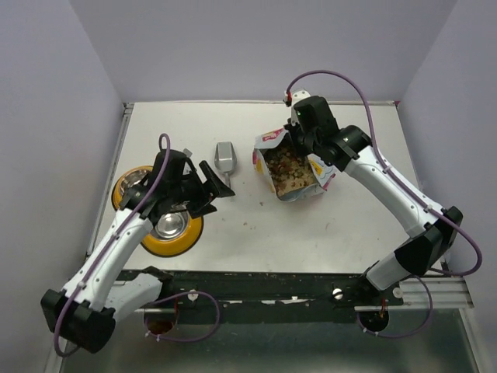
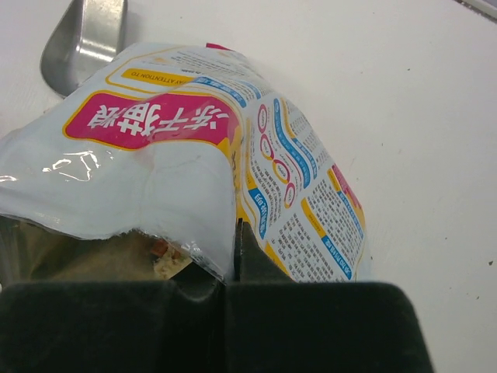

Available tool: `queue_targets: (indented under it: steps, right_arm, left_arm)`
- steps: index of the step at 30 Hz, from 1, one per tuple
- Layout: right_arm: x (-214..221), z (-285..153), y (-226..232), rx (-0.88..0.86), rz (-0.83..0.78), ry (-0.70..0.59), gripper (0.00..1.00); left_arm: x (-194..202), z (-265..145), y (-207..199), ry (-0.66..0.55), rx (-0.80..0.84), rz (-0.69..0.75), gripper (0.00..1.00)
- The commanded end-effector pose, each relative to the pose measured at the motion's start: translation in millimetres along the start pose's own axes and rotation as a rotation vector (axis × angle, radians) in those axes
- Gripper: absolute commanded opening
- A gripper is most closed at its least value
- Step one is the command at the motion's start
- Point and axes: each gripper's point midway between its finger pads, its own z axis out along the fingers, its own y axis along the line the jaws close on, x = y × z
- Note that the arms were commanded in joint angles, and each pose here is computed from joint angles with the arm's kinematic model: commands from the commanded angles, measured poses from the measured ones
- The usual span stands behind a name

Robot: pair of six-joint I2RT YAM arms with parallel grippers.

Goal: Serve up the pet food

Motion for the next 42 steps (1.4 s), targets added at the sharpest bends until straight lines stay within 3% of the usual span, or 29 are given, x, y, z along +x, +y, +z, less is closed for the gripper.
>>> queue_targets:
  steps: [1, 5, 8, 11, 17, 22, 25, 34, 39, 42]
  right_arm:
    - [-24.7, -11.8, -1.8, 0.023, 0.083, -0.018, 0.01]
    - [-31.1, -21.7, 5.9, -0.03, 0.116, -0.03, 0.01]
    - [-30.2, -28.5, 7.8, -0.049, 0.129, -0.03, 0.01]
    - [-34.5, -37.0, 7.1, -0.058, 0.135, -0.049, 0.01]
    - [-43.5, -48.7, 3.4, -0.059, 0.126, -0.07, 0.01]
    - [-43.9, -53.9, 2.9, -0.068, 0.11, -0.074, 0.01]
    - [-42.1, -54.5, 2.7, -0.07, 0.097, -0.065, 0.01]
    - [-47.8, -55.9, 3.0, -0.077, 0.066, -0.06, 0.01]
    - [-49.3, -58.0, 2.8, -0.079, 0.065, -0.063, 0.01]
    - [-50.8, -62.8, 0.8, -0.077, 0.065, -0.075, 0.01]
  left_arm:
    - [-39.9, 34.4, 15.8, -0.011, -0.039, -0.13, 0.87]
    - [-72.3, 67.2, 24.2, 0.044, -0.057, -0.165, 0.87]
    - [-94.9, 94.6, 28.8, 0.011, -0.004, -0.203, 0.88]
    - [-113.5, 113.9, 46.0, -0.085, 0.009, -0.265, 0.88]
    - [-128.8, 132.3, 94.1, -0.401, 0.002, -0.458, 0.89]
    - [-128.0, 159.8, 98.9, -0.412, 0.031, -0.438, 0.88]
    - [-136.4, 165.2, 96.7, -0.484, 0.122, -0.453, 0.87]
    - [-125.0, 193.4, 89.2, -0.505, 0.269, -0.487, 0.69]
    - [-124.4, 198.4, 98.5, -0.533, 0.232, -0.49, 0.59]
    - [-121.9, 198.8, 108.8, -0.539, 0.219, -0.499, 0.58]
